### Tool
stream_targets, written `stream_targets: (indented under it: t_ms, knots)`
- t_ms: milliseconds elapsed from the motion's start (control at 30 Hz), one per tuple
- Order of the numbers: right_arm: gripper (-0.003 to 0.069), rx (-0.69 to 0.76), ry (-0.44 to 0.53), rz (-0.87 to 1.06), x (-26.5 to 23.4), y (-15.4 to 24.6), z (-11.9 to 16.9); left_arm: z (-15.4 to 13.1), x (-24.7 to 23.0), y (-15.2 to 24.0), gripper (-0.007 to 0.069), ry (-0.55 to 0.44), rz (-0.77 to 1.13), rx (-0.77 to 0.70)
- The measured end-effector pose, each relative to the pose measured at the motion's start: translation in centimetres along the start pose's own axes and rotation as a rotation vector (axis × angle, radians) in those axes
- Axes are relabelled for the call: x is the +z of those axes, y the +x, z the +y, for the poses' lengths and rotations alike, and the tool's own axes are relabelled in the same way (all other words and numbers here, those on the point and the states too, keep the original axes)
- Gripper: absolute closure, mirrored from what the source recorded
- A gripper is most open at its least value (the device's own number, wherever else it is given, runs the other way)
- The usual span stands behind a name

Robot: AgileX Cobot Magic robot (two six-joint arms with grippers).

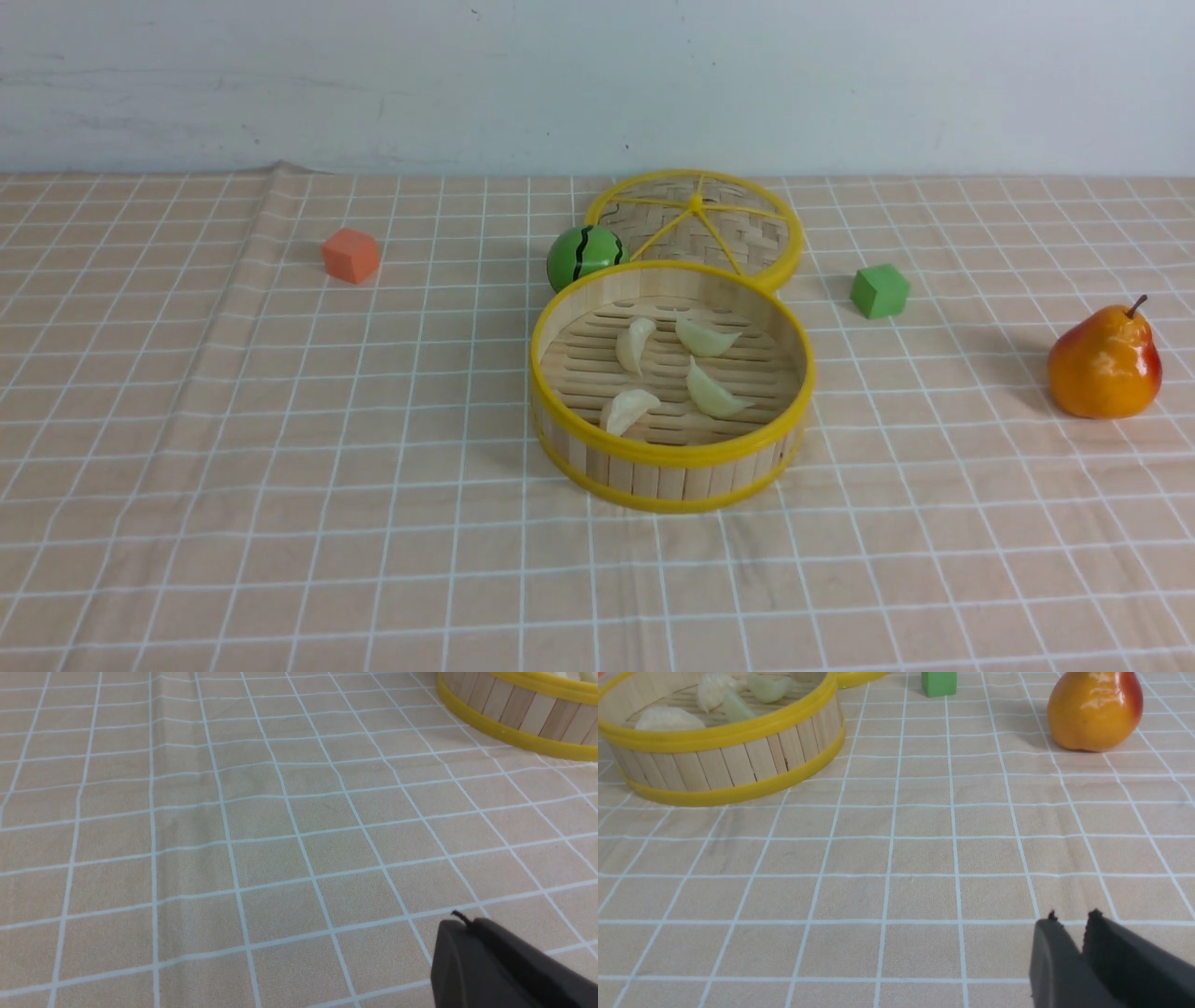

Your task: Put the dumplings into the steamer on the table with the brown tablecloth.

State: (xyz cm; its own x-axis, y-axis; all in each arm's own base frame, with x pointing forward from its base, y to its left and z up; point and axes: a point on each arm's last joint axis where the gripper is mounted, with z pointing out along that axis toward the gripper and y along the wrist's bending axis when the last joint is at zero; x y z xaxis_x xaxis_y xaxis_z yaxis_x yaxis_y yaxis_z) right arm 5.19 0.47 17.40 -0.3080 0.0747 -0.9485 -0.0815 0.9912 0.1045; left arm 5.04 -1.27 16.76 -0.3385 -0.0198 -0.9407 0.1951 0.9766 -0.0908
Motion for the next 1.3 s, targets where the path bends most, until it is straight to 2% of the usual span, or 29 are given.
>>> stream_targets:
  t_ms: [1300]
  knots:
    - [0.0508, 0.013, 0.0, 0.0, 0.0, 0.0, 0.0, 0.0, 0.0, 0.01, 0.0638, 0.0, 0.001, 0.0]
